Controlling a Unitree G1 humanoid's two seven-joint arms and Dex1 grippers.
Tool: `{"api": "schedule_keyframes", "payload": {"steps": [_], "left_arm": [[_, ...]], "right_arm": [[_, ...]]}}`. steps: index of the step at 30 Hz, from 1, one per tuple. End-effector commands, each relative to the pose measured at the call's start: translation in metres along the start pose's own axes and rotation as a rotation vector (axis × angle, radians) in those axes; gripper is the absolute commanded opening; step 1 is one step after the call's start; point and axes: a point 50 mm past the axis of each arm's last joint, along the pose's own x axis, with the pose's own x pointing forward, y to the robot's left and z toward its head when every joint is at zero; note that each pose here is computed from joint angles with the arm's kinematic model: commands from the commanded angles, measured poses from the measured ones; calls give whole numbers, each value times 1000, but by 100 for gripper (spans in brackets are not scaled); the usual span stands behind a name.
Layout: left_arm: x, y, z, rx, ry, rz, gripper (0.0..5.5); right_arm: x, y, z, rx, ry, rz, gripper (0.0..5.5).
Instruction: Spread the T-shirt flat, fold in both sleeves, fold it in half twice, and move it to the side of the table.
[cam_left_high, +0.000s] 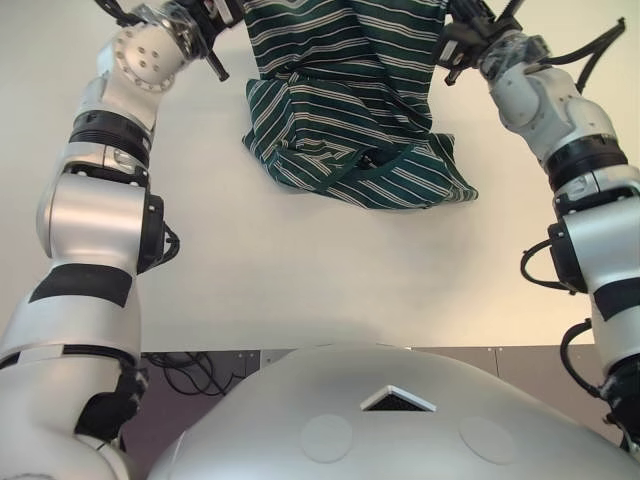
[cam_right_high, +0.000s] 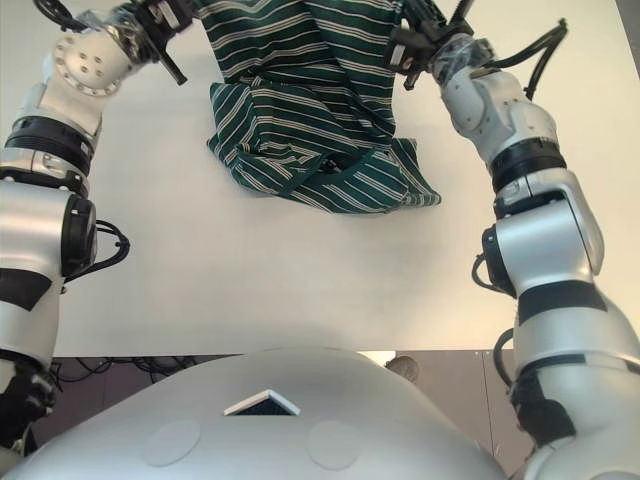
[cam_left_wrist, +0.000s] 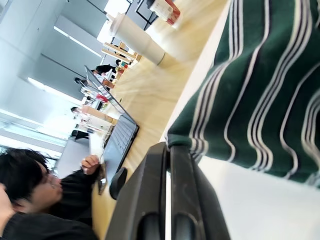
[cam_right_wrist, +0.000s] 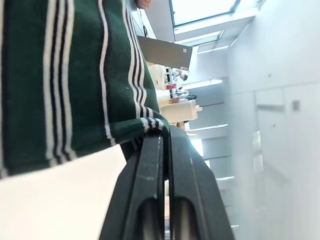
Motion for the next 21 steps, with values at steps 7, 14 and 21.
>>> {"api": "schedule_keyframes", "payload": {"steps": [7,14,21], "left_arm": [[9,-20,-3,188,107,-31,59],[-7,5,-19,-181,94,27,119],[-72,-36,7,-717,-380,-714,119]], "right_arm": [[-14,34,-22,-2,213,255,128],[-28,19,-45,979,290,149,186],[-104,-3,-25,1657,-123,430,186]]}}
